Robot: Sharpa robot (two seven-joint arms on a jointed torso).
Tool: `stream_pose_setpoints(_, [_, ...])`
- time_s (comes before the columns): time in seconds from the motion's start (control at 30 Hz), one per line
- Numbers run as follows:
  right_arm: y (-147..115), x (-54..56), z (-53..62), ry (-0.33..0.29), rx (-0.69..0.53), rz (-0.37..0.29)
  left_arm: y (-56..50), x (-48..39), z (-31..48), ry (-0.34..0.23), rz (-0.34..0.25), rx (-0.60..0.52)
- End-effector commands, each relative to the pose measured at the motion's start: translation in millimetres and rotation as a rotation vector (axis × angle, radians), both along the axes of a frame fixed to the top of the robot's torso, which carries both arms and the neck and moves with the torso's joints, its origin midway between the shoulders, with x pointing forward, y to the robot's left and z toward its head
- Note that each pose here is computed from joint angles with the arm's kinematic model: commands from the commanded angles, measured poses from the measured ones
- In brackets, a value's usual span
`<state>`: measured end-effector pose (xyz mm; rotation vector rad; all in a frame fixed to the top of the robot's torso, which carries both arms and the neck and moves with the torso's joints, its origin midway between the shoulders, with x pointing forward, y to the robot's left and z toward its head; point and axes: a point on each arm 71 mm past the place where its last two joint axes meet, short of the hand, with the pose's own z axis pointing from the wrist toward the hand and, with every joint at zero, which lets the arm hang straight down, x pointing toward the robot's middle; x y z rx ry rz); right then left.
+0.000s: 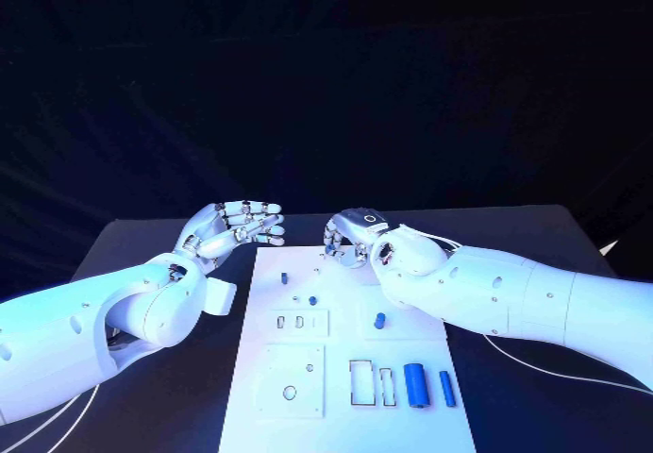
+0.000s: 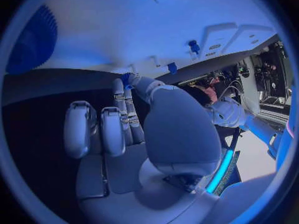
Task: Assemble the parts on the task board
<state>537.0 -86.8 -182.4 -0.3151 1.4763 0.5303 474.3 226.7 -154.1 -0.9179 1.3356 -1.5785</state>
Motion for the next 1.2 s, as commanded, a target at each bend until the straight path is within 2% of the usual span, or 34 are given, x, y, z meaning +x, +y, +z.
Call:
stream_pose_setpoints(0.03, [4.4,-0.7,-2.5,0.011,-0.002,0.024,-2.3,0.0,2.2,-0.007,-0.013,-0.013])
stream_pose_setpoints(0.6, [13.7,-2.5,-5.7,0.021,-0.004,0.040,-2.7,0.7,2.6,-0.006,-0.012,-0.011])
stream_pose_setpoints(0.93, [13.1,-0.5,-9.4,0.054,-0.041,0.026,-2.5,1.2,2.7,-0.006,-0.012,-0.011])
stream_pose_setpoints(1.2, [13.9,0.4,-7.4,0.034,-0.015,0.031,-1.9,1.4,2.8,-0.005,-0.011,-0.010])
